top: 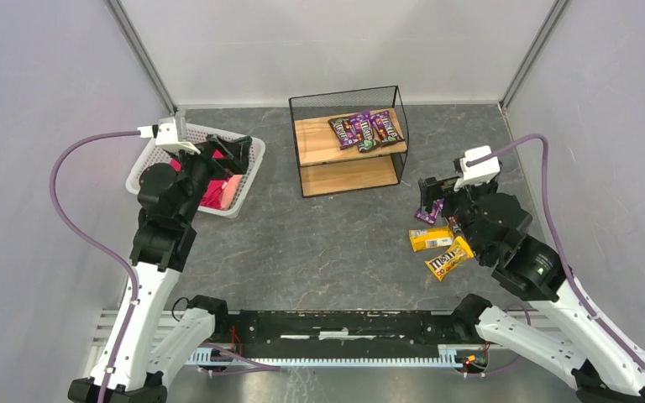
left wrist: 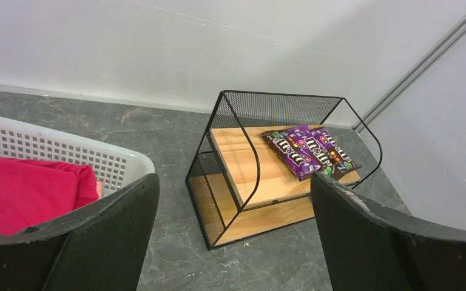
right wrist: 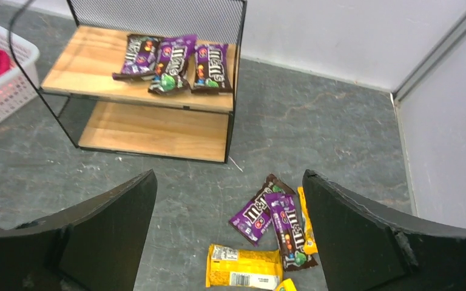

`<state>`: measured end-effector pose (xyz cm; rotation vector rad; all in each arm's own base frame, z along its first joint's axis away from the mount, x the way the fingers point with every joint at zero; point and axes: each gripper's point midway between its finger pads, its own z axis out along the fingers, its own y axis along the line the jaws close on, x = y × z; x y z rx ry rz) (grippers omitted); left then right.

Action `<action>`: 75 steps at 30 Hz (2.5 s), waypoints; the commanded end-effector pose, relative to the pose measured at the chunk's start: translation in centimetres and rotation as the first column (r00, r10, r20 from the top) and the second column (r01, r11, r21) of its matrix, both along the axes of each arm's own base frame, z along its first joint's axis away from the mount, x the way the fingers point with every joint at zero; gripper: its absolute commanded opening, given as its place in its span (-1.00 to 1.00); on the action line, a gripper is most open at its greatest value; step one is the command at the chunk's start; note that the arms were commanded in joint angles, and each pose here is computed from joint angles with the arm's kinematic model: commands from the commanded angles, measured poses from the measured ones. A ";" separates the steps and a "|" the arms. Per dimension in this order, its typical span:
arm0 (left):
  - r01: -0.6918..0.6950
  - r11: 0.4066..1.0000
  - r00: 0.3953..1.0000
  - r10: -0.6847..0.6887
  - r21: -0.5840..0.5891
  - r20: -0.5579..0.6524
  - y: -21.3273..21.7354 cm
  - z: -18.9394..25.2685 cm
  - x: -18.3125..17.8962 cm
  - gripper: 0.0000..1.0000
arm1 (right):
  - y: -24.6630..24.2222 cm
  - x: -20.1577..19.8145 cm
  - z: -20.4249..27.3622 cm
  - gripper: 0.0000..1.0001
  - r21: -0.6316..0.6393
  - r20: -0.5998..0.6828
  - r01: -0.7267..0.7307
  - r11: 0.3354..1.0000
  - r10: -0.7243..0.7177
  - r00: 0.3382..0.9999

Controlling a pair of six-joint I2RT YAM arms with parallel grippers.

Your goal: Place and organize the candy bags onto the shelf

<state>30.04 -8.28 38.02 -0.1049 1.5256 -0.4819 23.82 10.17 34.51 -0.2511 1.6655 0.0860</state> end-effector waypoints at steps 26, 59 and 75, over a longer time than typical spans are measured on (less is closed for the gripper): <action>-0.336 0.915 0.737 0.404 0.225 -0.542 6.1 -9.0 1.7 1.00 | -9.3 8.9 -21.9 0.96 0.012 -0.475 0.291 0.957 -0.251 0.843; 0.001 0.999 1.000 -0.002 0.036 0.014 -0.6 3.3 4.0 1.00 | -11.8 8.9 -30.9 0.08 -0.471 -0.520 0.299 0.830 -0.535 0.666; -0.014 0.999 0.999 0.012 0.047 0.051 -0.1 3.5 2.8 1.00 | -10.5 8.2 -27.9 -0.70 -0.466 -0.460 0.299 0.833 -0.517 0.722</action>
